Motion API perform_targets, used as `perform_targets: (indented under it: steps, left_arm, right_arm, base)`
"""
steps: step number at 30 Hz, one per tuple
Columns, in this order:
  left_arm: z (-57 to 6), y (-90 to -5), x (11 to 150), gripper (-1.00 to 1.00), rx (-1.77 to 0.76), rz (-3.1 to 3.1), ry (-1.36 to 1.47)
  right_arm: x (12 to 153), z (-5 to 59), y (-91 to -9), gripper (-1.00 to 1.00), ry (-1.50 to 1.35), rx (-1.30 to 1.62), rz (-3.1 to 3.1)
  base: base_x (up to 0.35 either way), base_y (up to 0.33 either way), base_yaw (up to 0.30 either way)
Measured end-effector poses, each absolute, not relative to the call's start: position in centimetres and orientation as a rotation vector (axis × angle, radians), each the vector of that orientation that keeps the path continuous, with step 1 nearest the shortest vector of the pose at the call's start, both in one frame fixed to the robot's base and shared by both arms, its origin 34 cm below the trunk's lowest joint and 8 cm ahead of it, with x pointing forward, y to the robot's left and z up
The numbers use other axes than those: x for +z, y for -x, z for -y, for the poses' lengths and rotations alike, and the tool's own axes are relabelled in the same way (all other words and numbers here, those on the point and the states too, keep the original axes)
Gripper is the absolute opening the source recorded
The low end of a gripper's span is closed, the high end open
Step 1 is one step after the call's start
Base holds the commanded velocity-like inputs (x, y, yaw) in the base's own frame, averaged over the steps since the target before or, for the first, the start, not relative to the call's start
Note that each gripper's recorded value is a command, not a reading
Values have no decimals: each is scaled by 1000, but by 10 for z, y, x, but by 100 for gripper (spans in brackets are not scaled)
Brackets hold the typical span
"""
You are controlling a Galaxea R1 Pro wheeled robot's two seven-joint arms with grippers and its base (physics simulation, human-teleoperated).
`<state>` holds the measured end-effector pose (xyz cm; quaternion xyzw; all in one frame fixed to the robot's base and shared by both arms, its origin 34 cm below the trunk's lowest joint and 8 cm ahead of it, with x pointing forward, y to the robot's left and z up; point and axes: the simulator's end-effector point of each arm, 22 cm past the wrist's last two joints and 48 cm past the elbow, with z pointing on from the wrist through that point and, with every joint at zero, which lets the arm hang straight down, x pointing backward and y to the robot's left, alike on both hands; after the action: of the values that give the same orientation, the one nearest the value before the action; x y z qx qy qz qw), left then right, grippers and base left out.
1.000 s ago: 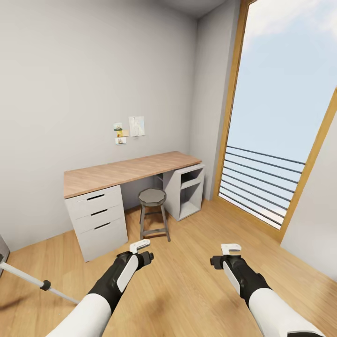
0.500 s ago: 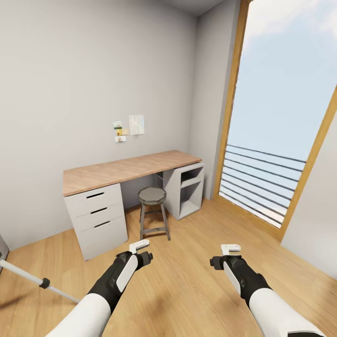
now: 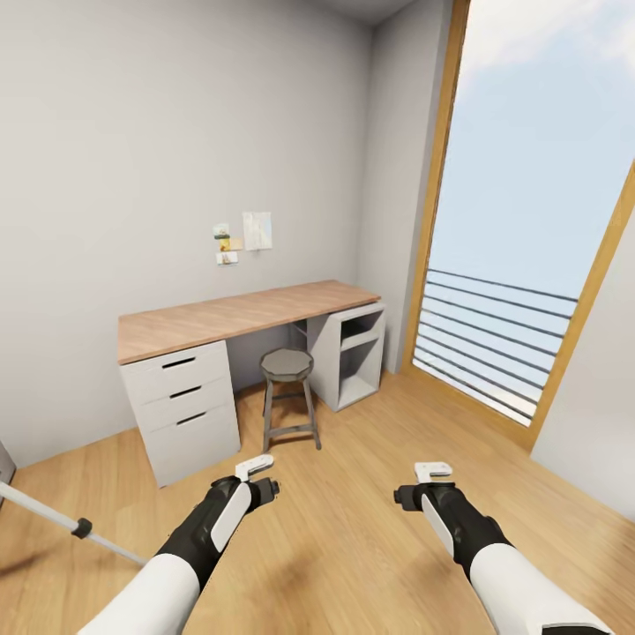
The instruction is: Attach the digital camera to the camera tripod in the bedroom.
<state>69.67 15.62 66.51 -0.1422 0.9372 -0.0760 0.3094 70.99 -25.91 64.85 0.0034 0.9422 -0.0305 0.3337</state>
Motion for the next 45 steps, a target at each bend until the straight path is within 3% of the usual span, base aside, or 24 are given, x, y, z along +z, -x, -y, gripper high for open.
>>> perform_targets:
  steps: [8, 45]
  left_arm:
    - [-191, -699, 650, 100, -148, -2467, 392]
    - [-191, -676, 570, 100, -147, -2543, 368]
  right_arm:
    - [638, 254, -712, 100, -2, -55, -2449]
    - [566, 245, -703, 100, 18, -3, -2439]
  base:
    - [0, 0, 0]
    - [0, 0, 0]
